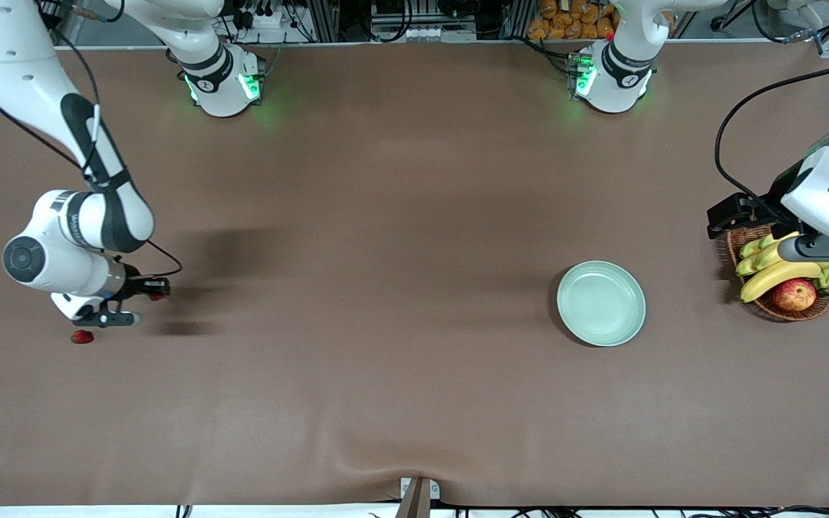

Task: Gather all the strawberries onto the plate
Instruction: 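Carry the strawberry to mid-table and release while the left gripper approaches, then reach the right gripper to another strawberry while the left gripper lowers, then grasp the middle strawberry with the left gripper while the right grasps another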

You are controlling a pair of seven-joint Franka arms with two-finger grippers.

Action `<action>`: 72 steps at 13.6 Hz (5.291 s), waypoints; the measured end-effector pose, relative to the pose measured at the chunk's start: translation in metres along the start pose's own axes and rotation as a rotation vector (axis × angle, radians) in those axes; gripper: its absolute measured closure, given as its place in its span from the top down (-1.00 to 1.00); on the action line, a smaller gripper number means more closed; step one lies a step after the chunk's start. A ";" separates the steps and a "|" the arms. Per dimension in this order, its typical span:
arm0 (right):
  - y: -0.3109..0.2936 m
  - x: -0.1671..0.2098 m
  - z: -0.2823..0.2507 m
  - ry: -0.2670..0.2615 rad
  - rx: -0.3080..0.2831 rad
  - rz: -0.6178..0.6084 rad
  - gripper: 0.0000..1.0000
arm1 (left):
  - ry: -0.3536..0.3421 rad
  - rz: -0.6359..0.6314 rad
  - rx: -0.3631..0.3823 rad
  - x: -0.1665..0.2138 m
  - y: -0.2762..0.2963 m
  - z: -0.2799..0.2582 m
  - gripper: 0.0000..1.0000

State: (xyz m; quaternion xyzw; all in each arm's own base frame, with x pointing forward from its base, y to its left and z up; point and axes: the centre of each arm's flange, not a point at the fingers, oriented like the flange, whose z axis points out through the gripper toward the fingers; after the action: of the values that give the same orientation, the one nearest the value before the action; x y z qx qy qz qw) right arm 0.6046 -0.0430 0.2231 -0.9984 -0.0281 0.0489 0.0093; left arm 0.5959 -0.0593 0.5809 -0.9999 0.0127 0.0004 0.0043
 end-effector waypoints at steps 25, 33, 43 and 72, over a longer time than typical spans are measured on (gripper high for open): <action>-0.533 0.018 0.023 0.226 0.202 -0.434 0.94 | -0.007 -0.244 -0.009 -0.001 0.158 0.073 1.00; -0.362 0.060 -0.102 0.081 0.026 -0.233 1.00 | -0.026 -0.488 -0.008 -0.032 0.331 0.168 1.00; -0.106 0.000 -0.090 -0.103 -0.054 0.015 1.00 | 0.086 -0.517 -0.093 -0.020 0.415 0.332 1.00; 0.158 -0.148 0.077 -0.425 0.028 -0.171 0.57 | 0.082 -0.201 -0.055 0.035 0.295 0.284 -0.37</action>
State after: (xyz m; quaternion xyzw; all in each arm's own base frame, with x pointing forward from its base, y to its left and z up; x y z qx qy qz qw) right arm 0.4588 -0.2084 0.1570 -0.9594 -0.1131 0.2576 0.0210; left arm 0.6236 -0.3527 0.2943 -0.9950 -0.0875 -0.0406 -0.0239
